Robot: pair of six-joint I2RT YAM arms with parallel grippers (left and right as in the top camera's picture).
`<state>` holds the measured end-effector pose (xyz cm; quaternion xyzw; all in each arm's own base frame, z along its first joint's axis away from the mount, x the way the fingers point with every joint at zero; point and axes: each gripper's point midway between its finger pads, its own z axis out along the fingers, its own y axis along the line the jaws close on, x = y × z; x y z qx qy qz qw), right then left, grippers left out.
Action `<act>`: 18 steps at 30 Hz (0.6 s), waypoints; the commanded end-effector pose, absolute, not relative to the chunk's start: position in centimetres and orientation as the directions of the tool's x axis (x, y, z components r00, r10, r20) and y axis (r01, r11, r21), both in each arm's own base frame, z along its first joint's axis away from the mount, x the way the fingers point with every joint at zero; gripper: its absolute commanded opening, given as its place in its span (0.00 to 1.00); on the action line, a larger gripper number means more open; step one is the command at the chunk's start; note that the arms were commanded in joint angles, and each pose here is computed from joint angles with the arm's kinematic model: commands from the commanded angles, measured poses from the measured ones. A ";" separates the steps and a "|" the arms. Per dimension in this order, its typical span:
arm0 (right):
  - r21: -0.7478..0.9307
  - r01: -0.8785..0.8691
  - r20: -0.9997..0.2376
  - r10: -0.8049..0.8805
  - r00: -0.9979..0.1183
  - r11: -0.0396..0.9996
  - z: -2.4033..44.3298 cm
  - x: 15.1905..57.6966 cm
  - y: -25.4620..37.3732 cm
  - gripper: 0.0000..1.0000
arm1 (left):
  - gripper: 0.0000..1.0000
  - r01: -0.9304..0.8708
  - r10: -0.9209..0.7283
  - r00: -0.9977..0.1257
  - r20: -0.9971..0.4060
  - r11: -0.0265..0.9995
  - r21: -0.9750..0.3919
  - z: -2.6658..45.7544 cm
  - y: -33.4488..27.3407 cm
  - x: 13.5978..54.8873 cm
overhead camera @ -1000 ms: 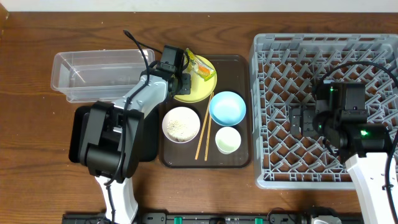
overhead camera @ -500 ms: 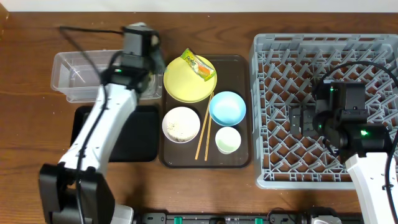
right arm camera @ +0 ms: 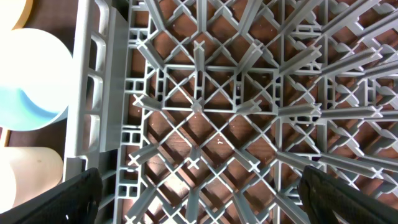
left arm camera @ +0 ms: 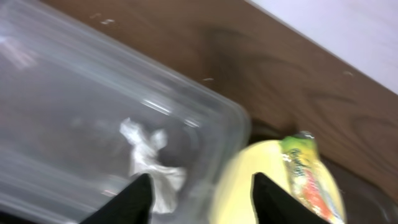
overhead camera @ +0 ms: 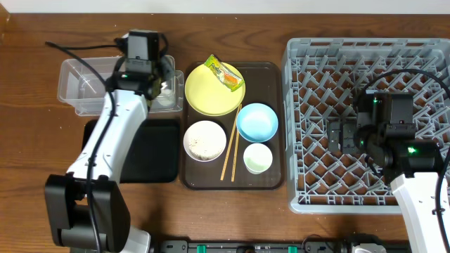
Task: Sort waste into correct bins and load items into the dishwasher rack
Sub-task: 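Lift the tissue with the left gripper and drop it into the clear bin, then grasp the green snack wrapper on the yellow plate with the left gripper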
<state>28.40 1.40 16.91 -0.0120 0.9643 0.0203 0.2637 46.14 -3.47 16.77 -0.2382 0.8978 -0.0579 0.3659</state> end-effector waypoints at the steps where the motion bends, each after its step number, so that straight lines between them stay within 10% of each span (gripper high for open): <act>1: 0.041 -0.039 -0.530 -0.012 -0.848 0.998 17.8 28.8 1.7 0.99 | 0.62 -0.235 -0.357 -0.655 -0.666 0.934 -0.269 17.8 -7.2 46.4; 18: 0.046 -0.033 -0.528 -0.004 -0.850 0.998 17.7 28.8 1.8 0.99 | 0.69 -0.181 -0.385 -0.678 -0.626 0.913 -0.365 12.0 -17.4 53.0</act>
